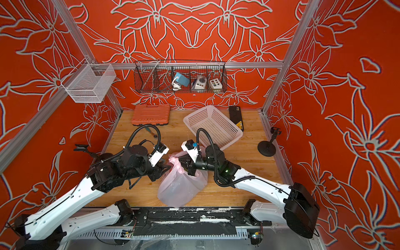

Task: Place the pineapple into a plastic bag & tie a knot
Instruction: Tie the plastic bag at the center of the board.

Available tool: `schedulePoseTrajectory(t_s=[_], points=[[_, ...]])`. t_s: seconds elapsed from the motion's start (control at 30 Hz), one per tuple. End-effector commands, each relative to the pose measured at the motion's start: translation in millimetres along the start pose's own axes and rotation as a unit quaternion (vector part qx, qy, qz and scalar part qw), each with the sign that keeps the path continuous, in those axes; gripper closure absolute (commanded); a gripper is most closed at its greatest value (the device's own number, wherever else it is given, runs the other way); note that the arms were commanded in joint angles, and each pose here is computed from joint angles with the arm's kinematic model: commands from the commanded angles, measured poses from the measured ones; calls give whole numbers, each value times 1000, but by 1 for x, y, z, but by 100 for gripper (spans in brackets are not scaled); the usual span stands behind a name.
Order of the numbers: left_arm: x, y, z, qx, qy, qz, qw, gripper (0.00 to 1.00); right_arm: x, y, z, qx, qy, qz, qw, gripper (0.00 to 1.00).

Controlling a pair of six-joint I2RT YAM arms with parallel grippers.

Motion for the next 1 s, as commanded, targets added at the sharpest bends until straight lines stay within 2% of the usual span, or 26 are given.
schedulePoseTrajectory(t_s=[0.0, 0.27, 0.7, 0.87, 0.97], points=[[-5, -7, -5, 28, 29, -21, 999, 52, -2, -12, 5, -8, -19, -25, 999, 100], [3, -13, -9, 44, 39, -3, 998, 52, -1, -11, 6, -9, -26, -17, 999, 100], [5, -24, -13, 61, 44, -4, 997, 54, 2, -9, 6, -8, -45, -6, 999, 100], [4, -24, -14, 68, 51, 11, 996, 58, 2, -8, 7, -9, -47, -3, 999, 100], [16, -23, -12, 66, 44, 37, 996, 64, 2, -9, 7, -10, -48, -2, 999, 100]])
Point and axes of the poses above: each gripper's point midway between its finger pads, its own x axis out along the fingers, its own z axis along the line the jaws close on, y = z × x, the point moved 10 cm from there along -x, back along the fingers, and after that the axes turned 12 degrees about -x, right-handed, at the moved point
